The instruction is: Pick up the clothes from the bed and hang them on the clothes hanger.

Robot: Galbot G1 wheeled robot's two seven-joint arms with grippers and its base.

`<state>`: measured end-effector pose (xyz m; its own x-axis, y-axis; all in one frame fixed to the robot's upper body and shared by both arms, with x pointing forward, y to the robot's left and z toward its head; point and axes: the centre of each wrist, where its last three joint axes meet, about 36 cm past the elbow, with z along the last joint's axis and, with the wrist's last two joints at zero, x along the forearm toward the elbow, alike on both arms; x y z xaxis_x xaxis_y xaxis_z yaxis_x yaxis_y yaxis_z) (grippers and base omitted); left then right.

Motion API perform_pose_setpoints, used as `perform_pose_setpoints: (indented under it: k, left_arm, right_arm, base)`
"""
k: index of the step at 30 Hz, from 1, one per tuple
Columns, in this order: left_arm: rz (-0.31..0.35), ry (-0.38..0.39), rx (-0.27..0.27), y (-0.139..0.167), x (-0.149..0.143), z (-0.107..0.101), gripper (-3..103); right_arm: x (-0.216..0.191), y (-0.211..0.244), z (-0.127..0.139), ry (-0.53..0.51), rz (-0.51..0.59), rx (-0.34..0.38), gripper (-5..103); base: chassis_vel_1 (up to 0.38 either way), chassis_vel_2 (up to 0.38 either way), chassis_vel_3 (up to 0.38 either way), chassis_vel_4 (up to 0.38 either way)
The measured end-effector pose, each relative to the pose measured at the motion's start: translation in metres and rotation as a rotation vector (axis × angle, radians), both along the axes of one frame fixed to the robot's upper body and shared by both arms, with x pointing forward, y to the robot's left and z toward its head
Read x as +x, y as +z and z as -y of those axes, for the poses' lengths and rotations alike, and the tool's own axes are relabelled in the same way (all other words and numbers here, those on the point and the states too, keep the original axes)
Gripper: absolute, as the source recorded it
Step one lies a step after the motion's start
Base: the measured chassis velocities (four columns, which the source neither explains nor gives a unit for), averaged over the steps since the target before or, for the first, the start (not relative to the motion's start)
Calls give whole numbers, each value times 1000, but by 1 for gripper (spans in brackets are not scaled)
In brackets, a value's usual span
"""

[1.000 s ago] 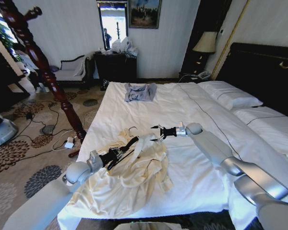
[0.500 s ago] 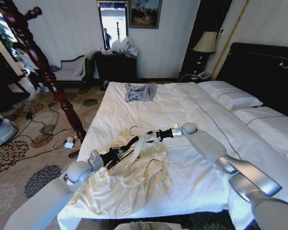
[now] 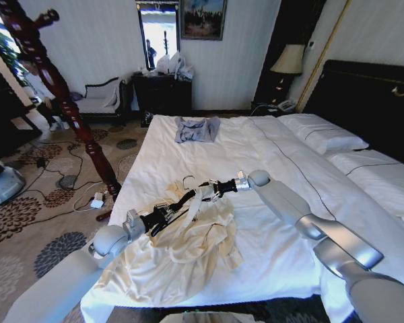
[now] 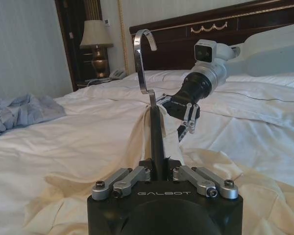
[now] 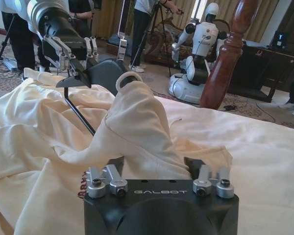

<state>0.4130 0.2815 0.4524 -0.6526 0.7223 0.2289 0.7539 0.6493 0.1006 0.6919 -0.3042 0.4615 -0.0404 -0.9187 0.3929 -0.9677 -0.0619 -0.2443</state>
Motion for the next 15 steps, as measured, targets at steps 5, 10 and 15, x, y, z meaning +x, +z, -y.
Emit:
perform_pose_setpoints:
  k: [5, 10, 15]
  left_arm:
    - [3, -4, -1, 1, -1, 0, 14]
    - [13, -5, 4, 1, -1, -3, 14]
    - [21, 1, 6, 0, 2, -6, 14]
  right_arm:
    - [1, 4, 1, 14, 2, -11, 51]
    - [0, 10, 4, 28, 18, -20, 30]
    - [-4, 18, 7, 48, 39, -25, 27]
  base:
    - [0, 0, 0, 0]
    - [0, 0, 0, 0]
    - [0, 0, 0, 0]
